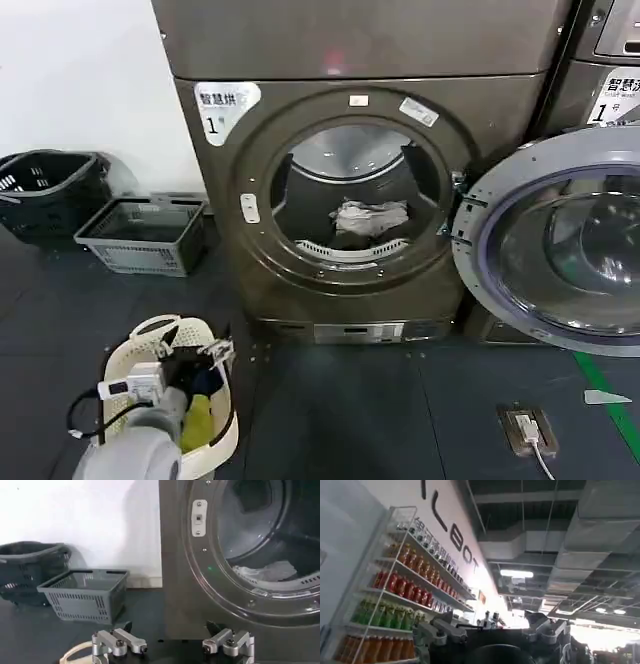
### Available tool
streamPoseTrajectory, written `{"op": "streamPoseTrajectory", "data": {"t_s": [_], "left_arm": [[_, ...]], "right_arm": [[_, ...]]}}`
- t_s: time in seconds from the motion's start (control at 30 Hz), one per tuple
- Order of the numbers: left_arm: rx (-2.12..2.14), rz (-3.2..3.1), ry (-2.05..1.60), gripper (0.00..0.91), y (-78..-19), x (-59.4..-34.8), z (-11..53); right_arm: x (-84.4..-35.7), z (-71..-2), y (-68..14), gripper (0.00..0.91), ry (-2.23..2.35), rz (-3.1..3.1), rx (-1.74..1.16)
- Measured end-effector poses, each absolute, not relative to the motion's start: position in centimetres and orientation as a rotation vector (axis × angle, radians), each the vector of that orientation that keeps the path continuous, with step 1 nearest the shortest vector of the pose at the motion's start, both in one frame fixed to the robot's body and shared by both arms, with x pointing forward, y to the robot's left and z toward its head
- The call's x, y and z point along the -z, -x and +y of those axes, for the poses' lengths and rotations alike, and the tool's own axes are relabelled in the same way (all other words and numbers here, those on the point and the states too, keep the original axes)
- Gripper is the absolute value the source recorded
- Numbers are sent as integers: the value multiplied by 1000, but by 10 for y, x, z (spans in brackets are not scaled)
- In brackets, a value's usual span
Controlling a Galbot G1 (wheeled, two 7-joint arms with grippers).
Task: Grasp the clothes from the dryer.
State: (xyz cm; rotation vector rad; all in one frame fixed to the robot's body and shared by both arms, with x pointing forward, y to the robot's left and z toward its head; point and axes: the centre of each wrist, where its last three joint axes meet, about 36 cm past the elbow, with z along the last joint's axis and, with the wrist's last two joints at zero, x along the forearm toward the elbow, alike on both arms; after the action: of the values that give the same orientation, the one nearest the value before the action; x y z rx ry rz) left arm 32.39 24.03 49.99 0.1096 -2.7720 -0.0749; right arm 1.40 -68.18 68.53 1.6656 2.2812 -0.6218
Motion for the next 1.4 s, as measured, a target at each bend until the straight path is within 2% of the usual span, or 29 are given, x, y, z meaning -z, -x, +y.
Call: {"op": "streamPoseTrajectory", "data": {"t_s": [1.4], "left_arm": [[49,-2760,-82,907,-322,-497,235]], "right_arm": [[-675,-680,-20,907,-1670,2283,580]]}}
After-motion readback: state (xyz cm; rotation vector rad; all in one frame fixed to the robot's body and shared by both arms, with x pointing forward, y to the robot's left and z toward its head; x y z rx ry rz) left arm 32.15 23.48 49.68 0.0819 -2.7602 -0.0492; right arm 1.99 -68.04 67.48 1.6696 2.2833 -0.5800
